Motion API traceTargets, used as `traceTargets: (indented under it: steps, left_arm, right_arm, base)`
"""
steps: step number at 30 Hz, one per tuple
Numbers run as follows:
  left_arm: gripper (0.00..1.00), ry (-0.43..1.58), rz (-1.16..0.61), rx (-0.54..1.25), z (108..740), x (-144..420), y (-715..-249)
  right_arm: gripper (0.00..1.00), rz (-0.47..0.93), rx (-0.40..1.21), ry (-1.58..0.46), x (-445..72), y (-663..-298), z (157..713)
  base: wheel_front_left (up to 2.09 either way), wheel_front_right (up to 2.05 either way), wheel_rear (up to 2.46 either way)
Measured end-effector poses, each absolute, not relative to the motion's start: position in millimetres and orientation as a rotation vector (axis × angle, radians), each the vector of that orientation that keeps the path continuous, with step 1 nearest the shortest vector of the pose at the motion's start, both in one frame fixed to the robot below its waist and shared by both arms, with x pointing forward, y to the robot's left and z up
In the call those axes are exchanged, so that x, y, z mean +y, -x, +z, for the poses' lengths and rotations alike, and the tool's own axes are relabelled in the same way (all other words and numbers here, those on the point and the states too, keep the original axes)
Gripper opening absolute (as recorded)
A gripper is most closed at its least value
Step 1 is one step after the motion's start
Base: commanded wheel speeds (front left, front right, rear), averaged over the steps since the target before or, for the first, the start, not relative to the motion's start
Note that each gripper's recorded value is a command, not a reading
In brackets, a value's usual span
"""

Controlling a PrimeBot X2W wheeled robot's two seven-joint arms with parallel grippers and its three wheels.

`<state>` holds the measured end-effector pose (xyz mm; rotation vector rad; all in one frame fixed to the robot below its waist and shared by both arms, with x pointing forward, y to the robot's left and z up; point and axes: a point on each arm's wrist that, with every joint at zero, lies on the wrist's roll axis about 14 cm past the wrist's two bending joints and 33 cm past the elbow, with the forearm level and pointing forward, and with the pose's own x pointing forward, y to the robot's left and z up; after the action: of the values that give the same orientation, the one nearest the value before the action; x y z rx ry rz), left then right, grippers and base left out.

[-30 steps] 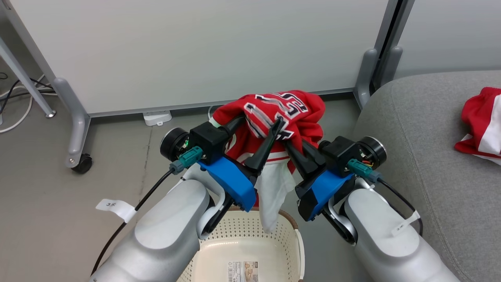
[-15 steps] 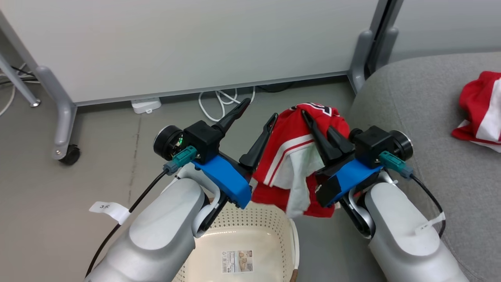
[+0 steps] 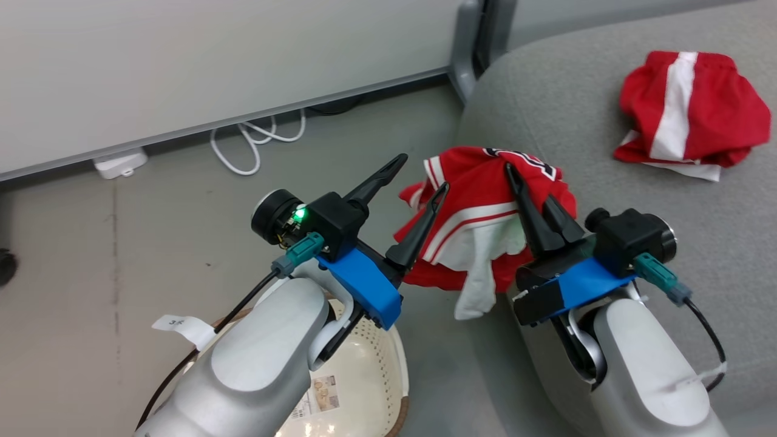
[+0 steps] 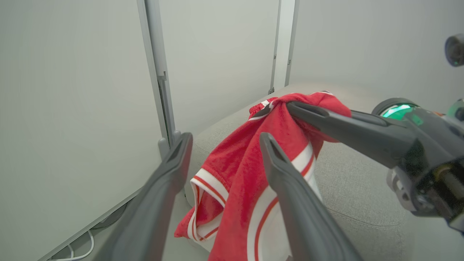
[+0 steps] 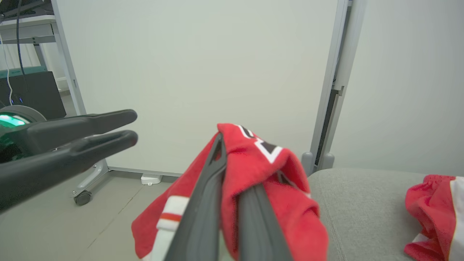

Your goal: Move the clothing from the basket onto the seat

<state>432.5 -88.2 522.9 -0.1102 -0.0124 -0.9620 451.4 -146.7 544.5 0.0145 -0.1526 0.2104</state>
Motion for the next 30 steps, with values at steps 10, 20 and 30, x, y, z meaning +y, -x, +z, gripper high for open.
traceTargets:
  steps: [10, 20, 30]
  left_arm:
    - [1.0, 0.129, -1.119, 0.008, 513, -139, -414]
    - [1.0, 0.135, -1.227, 0.016, 509, -170, -397]
    - [1.0, 0.141, -1.206, -0.001, 513, -164, -406]
  right_arm:
    - [0.0, 0.046, -0.118, -0.008, -202, -417, 529]
    - [0.0, -0.065, -0.09, -0.003, -235, -388, 520]
    - [0.0, -0.129, -0.195, 0.041, -267, -403, 556]
  base:
    - [0.0, 0.0, 0.0]
    - [0.0, 0.0, 0.0]
    - [0.0, 0.0, 0.0]
